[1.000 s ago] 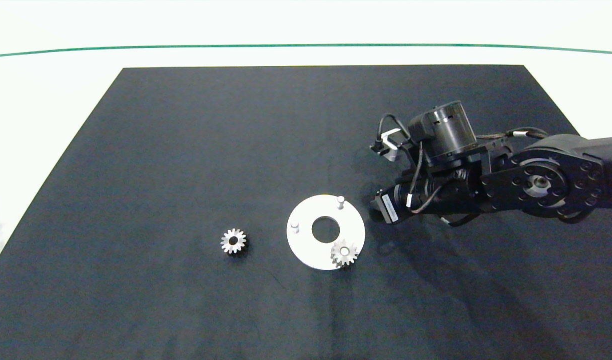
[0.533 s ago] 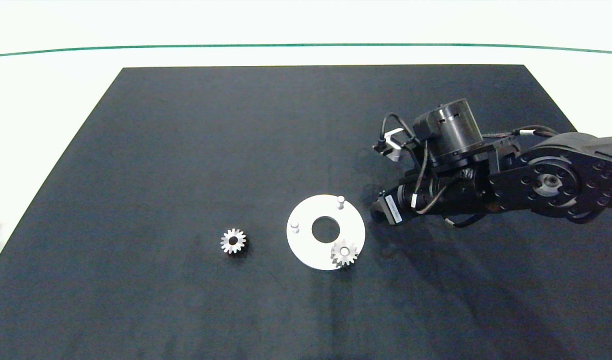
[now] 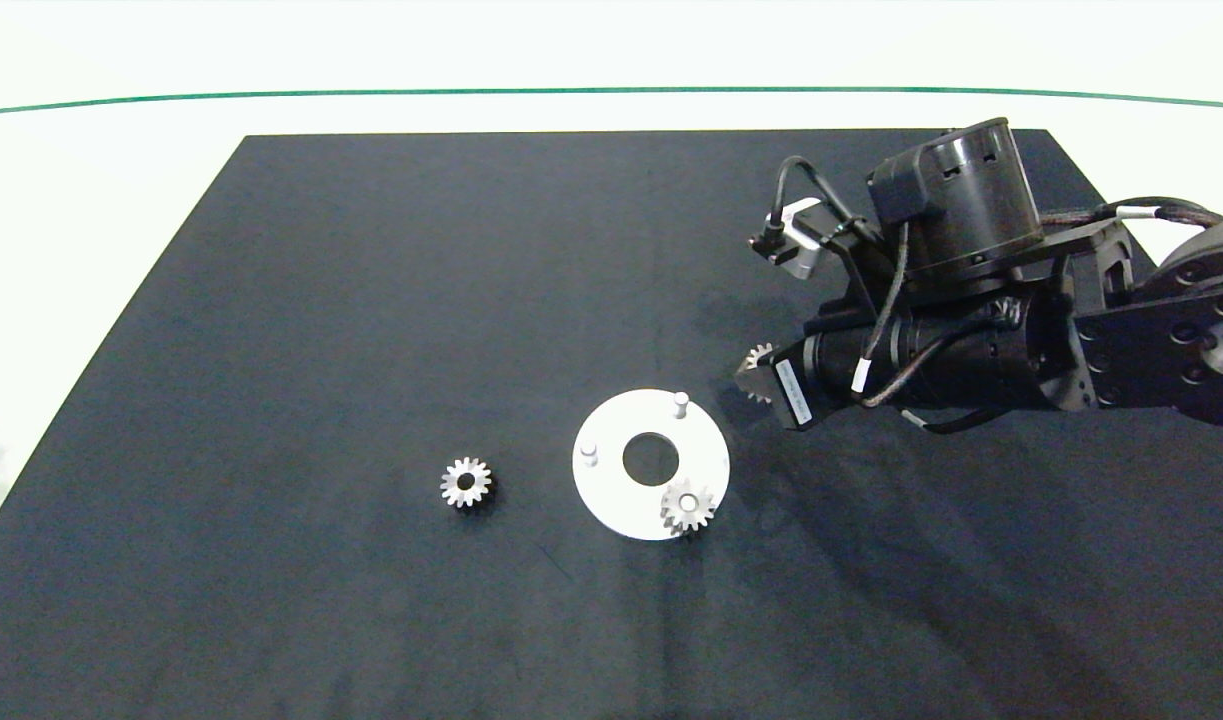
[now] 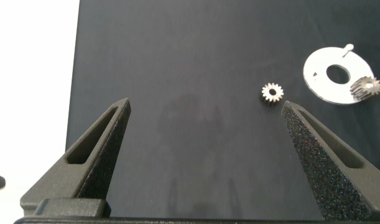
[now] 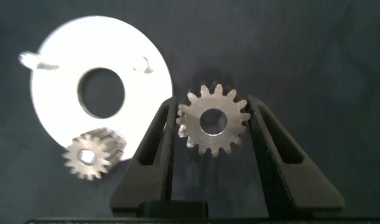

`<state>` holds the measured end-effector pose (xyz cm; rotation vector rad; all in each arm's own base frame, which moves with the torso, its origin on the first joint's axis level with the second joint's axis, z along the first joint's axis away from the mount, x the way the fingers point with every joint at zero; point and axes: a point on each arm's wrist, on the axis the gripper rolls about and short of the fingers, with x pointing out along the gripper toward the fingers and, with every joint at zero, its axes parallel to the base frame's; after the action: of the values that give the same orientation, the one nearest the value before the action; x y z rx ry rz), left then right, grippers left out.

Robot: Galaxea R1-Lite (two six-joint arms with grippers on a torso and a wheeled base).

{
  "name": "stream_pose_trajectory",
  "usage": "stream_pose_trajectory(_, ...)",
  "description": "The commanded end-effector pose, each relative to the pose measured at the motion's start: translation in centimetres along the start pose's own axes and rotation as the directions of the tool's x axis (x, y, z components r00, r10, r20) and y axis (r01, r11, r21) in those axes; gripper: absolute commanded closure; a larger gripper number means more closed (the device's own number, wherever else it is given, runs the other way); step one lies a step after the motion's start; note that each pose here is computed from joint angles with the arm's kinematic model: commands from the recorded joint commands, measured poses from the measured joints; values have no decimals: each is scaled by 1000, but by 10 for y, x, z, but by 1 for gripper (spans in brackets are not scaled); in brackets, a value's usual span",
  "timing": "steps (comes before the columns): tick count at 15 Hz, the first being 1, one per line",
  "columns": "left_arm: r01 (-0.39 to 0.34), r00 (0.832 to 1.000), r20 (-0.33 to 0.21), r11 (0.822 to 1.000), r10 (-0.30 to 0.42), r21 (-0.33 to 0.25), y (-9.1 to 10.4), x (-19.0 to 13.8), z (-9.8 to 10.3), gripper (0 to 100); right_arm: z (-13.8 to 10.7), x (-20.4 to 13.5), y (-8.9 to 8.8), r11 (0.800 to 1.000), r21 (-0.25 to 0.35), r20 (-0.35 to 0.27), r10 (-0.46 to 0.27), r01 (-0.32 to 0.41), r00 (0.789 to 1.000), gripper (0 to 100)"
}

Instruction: Install three planetary gears onto the carrier pins

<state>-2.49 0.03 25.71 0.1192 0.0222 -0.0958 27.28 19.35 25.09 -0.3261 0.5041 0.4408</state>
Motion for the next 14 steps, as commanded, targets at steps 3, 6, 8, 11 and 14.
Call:
stream_pose_trajectory(3, -3, 1000, 6, 1000, 3, 1, 0, -2, 0, 0, 11, 4, 28, 999, -44, 26, 24, -23, 999, 87)
stream_pose_trajectory(6, -1, 1000, 3, 1000, 1, 2, 0, -1, 0, 0, 11, 14, 34, 996, -94, 13, -2, 3, 1000, 87)
stream_pose_trajectory(8, -3, 1000, 6, 1000, 3, 1, 0, -2, 0, 0, 11, 20, 36, 995, -101, 4, -3, 3, 1000, 87)
stream_pose_trajectory(11, -1, 1000, 6, 1000, 1, 1, 0, -2, 0, 0, 10, 27, 40, 994, -106, -4, 3, -3, 1000, 87)
stream_pose_trajectory(14, -1, 1000, 2, 1000, 1, 1, 0, -1, 0, 0, 13, 28, 45, 994, -108, 6, 13, -12, 1000, 87)
